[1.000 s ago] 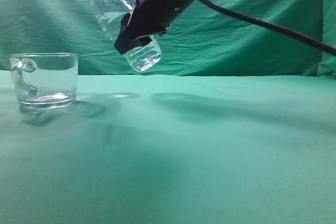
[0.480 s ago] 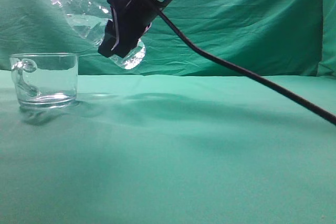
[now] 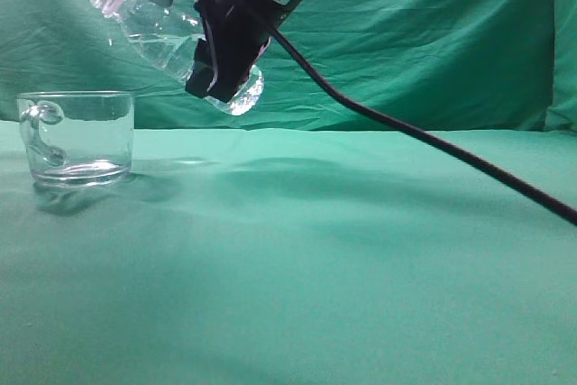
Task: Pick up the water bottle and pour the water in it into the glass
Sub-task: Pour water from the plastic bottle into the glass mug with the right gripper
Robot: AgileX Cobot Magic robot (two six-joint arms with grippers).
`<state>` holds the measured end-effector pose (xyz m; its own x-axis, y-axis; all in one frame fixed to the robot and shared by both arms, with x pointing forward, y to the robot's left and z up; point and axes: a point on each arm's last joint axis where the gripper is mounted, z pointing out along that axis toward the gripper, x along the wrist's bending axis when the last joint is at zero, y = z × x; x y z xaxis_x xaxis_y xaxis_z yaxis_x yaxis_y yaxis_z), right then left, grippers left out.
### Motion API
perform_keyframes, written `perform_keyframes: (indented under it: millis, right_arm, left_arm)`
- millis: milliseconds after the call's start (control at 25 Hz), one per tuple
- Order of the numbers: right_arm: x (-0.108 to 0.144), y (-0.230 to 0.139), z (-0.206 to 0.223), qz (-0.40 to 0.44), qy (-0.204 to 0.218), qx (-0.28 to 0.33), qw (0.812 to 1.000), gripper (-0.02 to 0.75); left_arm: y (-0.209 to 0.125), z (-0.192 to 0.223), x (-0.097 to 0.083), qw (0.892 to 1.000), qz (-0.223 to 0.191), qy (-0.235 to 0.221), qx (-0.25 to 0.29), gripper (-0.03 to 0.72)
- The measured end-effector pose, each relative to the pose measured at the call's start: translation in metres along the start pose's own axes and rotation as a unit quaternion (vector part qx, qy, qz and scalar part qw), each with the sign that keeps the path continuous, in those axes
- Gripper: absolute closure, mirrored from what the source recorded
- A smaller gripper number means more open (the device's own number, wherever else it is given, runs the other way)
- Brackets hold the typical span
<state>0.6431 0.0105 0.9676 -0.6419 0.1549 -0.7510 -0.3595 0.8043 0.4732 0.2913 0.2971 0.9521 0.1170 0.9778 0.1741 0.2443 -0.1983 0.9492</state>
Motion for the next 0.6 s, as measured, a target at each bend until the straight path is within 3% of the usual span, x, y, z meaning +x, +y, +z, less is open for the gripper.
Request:
perform_keyframes:
  millis: [600]
  right_arm:
    - [-0.0021, -0.0024, -0.0001, -0.042, -0.011, 0.013, 0.999, 0.405]
  left_arm:
    - [0.0000, 0.0000, 0.0000, 1.000, 0.000, 0.000, 0.000, 0.688]
